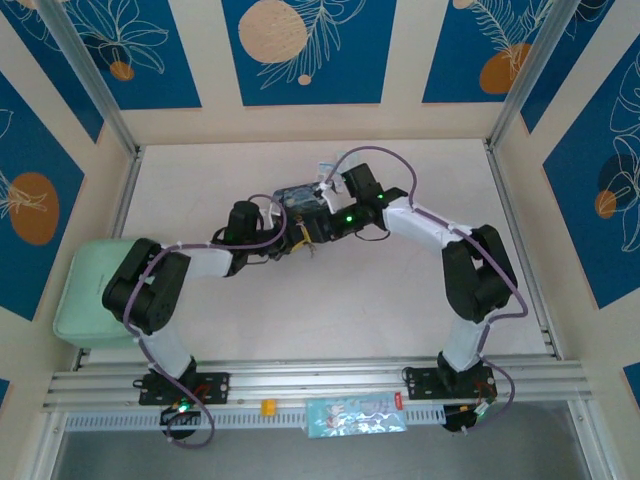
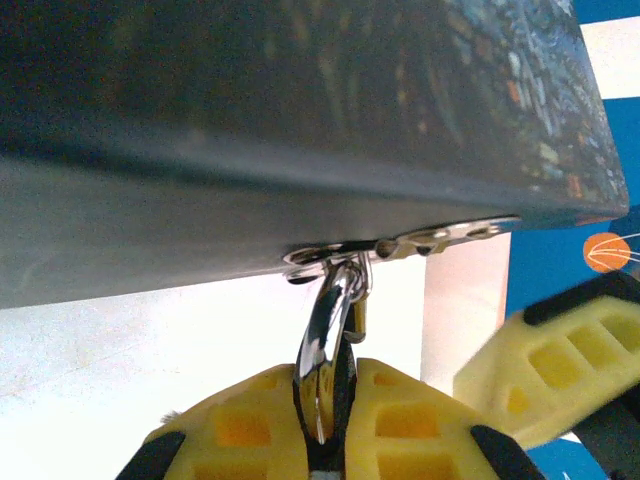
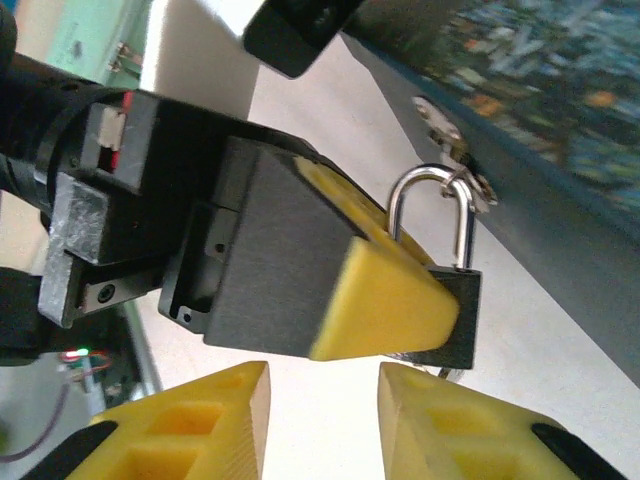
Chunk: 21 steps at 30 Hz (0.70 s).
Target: Unlock a padlock with a key
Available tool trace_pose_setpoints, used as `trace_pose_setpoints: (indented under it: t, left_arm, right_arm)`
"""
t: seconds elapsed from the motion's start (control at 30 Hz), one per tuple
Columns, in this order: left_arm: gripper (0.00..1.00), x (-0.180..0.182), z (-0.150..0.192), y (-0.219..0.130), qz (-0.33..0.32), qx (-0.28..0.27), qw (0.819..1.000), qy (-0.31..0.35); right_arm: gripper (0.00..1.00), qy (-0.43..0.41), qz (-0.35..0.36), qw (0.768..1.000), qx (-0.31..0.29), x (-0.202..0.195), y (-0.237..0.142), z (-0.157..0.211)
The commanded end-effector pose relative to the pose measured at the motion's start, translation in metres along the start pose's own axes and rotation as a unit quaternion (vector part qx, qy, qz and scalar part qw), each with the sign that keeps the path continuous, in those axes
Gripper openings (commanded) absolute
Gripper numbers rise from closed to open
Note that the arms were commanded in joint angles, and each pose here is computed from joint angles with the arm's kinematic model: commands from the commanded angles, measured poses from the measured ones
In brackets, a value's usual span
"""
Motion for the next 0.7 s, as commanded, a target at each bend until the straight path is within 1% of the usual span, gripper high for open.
trace_pose_setpoints:
  t: [0.0,0.07,0.13,0.37,0.47,0.57,0.67]
  left_arm:
    - [0.00,-0.009,0.001,0.001,0.020,0.011,1.000,-0.003]
    - [0.00,-0.008,0.001,0.001,0.019,0.011,1.000,-0.008]
    - [0.00,-0.009,0.001,0.001,0.021,0.010,1.000,-0.012]
    - [0.00,-0.005,0.003,0.002,0.021,0.015,0.999,-0.024]
    - [0.00,0.009,0.012,0.005,0.003,0.027,0.999,-0.022]
    - [0.00,0.028,0.022,0.004,-0.038,0.038,0.998,-0.010]
    - [0.06,0.039,0.027,0.000,-0.082,0.050,0.995,0.008]
  right_arm:
    - [0.38,-0.058,0.113,0.992,-0.009,-0.003,0.009,0.011]
    - [0.44,-0.071,0.173,0.982,-0.017,-0.011,0.012,0.013]
    - [0.49,-0.077,0.207,0.975,-0.022,-0.017,0.012,0.014]
    - [0.50,-0.083,0.265,0.960,-0.034,-0.032,0.012,0.018]
    - [0.50,-0.061,0.260,0.962,-0.050,-0.037,0.006,0.015]
    - [0.50,-0.042,0.241,0.967,-0.066,-0.036,0.000,0.010]
    - [0.50,-0.032,0.233,0.968,-0.085,-0.034,-0.007,0.006]
Point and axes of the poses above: each hand's point on the last joint's axis, 136 mm out from that joint toward the fingers, its own y axis out along the fingers, its own x axis along the line the jaws close on, z = x × y, the point moved 3 cm from there along -y, back along the fingers, and after that the axes turned 15 degrees about y, right-handed, at the moved point
